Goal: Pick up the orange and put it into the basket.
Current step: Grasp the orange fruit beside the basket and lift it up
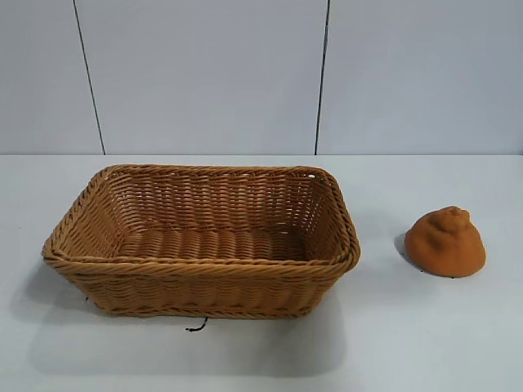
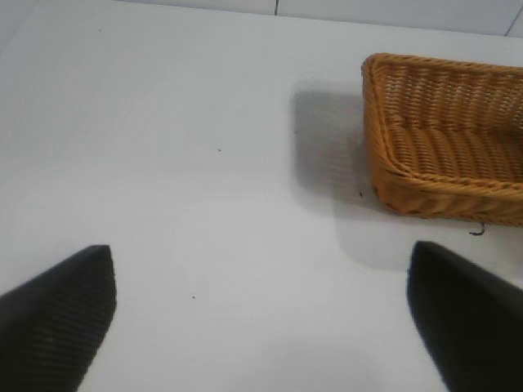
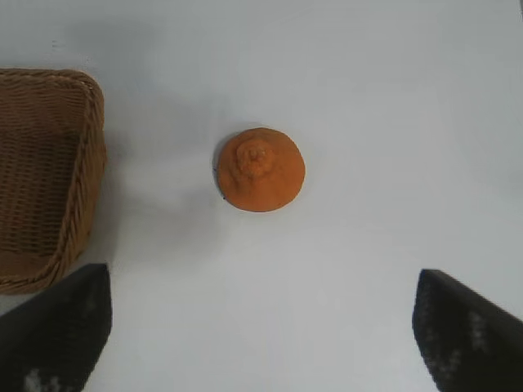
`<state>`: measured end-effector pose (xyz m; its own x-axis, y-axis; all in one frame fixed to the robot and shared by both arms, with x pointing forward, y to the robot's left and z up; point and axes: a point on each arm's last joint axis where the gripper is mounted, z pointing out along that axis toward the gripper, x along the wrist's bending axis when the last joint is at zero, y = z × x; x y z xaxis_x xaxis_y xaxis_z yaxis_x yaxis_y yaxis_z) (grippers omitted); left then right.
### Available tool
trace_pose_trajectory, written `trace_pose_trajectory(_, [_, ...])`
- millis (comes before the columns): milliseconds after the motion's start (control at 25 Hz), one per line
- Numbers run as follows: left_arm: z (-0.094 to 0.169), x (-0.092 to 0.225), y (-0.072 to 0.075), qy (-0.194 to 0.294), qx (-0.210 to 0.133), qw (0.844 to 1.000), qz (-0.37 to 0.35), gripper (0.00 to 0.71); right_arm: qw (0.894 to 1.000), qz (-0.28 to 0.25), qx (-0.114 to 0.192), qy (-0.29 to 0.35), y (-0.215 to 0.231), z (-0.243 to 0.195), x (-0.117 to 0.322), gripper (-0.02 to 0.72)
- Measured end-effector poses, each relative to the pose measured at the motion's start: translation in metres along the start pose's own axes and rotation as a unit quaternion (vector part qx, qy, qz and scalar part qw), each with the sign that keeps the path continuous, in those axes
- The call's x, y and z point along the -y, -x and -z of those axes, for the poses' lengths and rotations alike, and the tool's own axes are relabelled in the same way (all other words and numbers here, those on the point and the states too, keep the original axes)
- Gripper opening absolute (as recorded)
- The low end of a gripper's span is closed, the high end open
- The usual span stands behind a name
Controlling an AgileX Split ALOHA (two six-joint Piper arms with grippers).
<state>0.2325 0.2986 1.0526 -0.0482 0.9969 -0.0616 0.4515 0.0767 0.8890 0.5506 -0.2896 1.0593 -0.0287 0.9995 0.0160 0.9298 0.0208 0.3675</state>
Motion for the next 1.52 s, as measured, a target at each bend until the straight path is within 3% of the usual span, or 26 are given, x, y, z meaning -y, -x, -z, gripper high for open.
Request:
trace_pose_trajectory(520, [0.0, 0.0, 0.0, 0.0, 0.0, 1.0, 0.0, 0.694, 0.997, -0.026, -0.028, -0.062, -0.003, -0.119, -0.026, 0.694])
trace_pose_trajectory(1080, [0.0, 0.0, 0.0, 0.0, 0.0, 1.0, 0.0, 0.695, 0.995, -0.027, -0.023, -0.095, -0.002, -0.173, -0.017, 0.688])
trace_pose_trajectory(1200, [0.0, 0.0, 0.0, 0.0, 0.0, 1.0, 0.0, 0.696, 0.995, -0.027, -0.023, -0.097, -0.002, -0.174, -0.016, 0.596])
trace_pose_trajectory(1280, [0.0, 0.0, 0.0, 0.0, 0.0, 1.0, 0.0, 0.696, 0.994, -0.027, -0.023, -0.099, -0.002, -0.174, -0.016, 0.48])
trace_pose_trajectory(1440, [0.0, 0.0, 0.0, 0.0, 0.0, 1.0, 0.0, 0.696, 0.993, -0.022, -0.024, -0.113, -0.002, -0.174, -0.014, 0.123])
trace_pose_trajectory(1480, [0.0, 0.0, 0.0, 0.0, 0.0, 1.0, 0.0, 0.696, 0.993, -0.02, -0.025, -0.116, -0.002, -0.173, -0.013, 0.052])
trace_pose_trajectory(1520, [0.0, 0.0, 0.0, 0.0, 0.0, 1.0, 0.0, 0.696, 0.993, -0.017, -0.026, -0.117, -0.002, -0.171, -0.014, 0.036])
